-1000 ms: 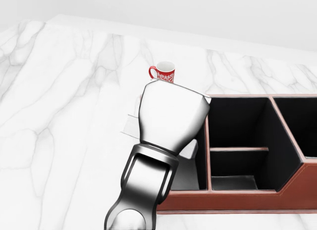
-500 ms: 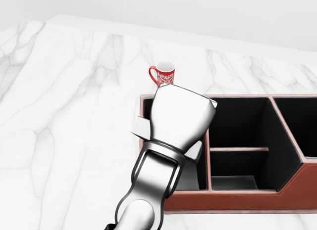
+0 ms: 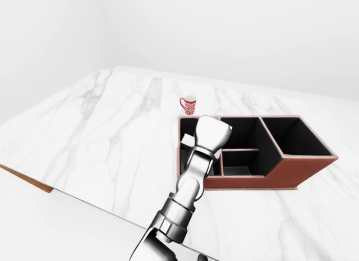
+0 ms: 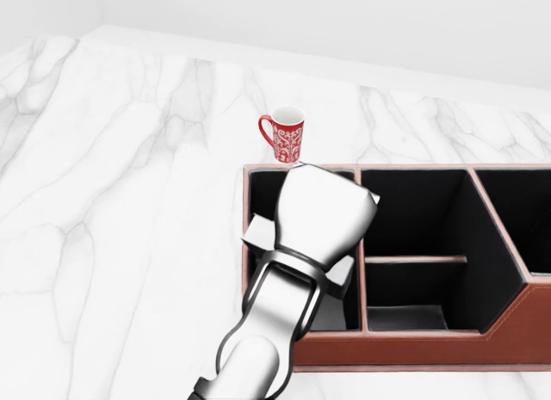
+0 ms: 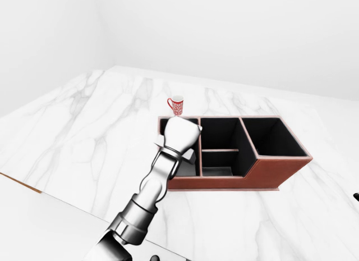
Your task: Pick up the book and place it in the left compartment of the caddy.
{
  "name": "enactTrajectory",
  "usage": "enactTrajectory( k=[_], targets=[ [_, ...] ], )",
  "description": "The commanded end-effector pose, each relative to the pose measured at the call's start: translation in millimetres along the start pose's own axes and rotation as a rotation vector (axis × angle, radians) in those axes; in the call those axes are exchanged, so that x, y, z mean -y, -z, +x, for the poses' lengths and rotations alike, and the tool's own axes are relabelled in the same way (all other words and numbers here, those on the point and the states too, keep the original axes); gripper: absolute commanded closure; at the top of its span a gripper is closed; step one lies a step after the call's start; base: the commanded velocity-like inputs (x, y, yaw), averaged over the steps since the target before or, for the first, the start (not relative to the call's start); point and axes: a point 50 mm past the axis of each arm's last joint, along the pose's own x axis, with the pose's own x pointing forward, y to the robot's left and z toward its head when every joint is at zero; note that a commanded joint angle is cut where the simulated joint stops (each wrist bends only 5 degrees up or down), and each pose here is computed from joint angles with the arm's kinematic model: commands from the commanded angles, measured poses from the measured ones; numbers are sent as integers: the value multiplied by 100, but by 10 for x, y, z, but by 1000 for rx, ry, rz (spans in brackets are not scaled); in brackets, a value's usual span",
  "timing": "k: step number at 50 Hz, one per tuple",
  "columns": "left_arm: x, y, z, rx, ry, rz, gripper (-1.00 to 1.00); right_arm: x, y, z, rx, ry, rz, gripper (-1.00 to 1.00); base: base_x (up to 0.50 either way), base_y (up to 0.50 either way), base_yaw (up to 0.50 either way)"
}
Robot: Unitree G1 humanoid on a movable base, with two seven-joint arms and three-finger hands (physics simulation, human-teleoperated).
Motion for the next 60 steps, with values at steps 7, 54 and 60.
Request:
enactTrajectory(
  k=[7, 54, 60],
  targets=[
    [142, -44, 104, 44, 9, 11, 100, 2, 0, -10, -1, -1, -2, -100, 0, 0, 0],
    [695, -93, 120, 115, 146, -38, 100, -4, 7, 0, -3, -1, -1, -100, 0, 0, 0],
    [784, -65, 82, 114, 167, -37, 100, -3, -7, 0, 2, -1, -3, -100, 0, 0, 0]
  ],
)
